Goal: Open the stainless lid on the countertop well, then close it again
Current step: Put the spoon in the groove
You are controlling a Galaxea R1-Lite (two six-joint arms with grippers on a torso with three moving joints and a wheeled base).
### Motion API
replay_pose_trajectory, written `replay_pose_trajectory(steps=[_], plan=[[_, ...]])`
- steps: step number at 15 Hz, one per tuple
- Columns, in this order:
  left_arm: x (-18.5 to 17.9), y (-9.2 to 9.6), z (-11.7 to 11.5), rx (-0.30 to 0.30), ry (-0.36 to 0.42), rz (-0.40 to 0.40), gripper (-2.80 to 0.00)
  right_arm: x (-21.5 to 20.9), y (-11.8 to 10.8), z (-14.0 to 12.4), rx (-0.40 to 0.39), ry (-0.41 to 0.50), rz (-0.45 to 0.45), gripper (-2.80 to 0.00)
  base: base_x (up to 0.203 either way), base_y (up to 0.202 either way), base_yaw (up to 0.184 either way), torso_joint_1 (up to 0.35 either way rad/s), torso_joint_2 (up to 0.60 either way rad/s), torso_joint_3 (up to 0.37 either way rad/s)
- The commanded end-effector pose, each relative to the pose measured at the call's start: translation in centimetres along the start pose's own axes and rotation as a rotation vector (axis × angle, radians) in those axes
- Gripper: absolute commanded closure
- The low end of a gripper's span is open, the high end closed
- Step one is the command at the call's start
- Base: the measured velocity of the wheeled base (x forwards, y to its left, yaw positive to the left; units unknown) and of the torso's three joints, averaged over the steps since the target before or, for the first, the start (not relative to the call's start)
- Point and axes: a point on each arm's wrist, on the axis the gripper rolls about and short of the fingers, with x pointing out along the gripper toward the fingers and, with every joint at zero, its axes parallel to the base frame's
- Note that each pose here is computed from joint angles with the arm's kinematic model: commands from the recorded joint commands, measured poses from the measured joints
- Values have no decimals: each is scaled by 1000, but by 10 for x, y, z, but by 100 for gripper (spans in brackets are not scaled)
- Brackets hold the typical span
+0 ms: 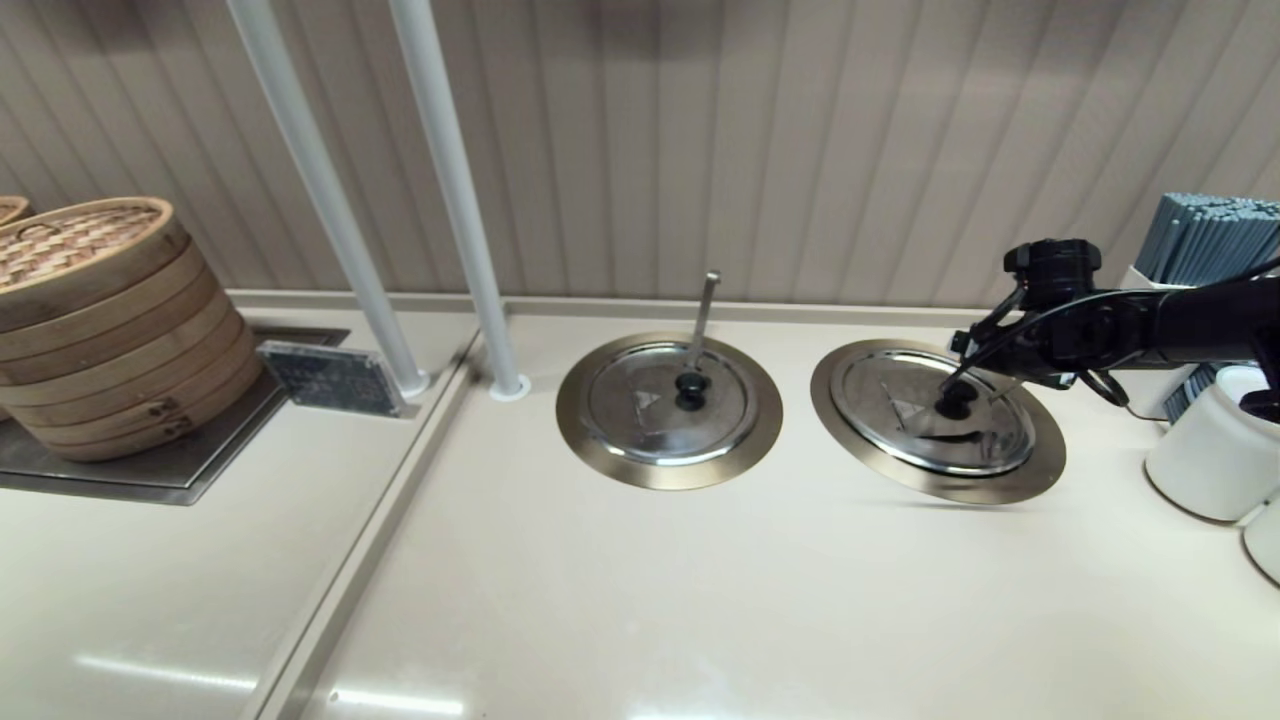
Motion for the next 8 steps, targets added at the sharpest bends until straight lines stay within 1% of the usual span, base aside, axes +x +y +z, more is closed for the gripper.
replay_pose_trajectory(steps=[1, 8], plan=[[0, 0, 0, 0, 0, 0, 0, 12, 6, -2, -1, 3, 1, -280, 0, 0, 0, 0, 0, 0], [0, 0, 0, 0, -1, 0, 0, 24, 21, -6, -27, 7, 20, -280, 0, 0, 0, 0, 0, 0]])
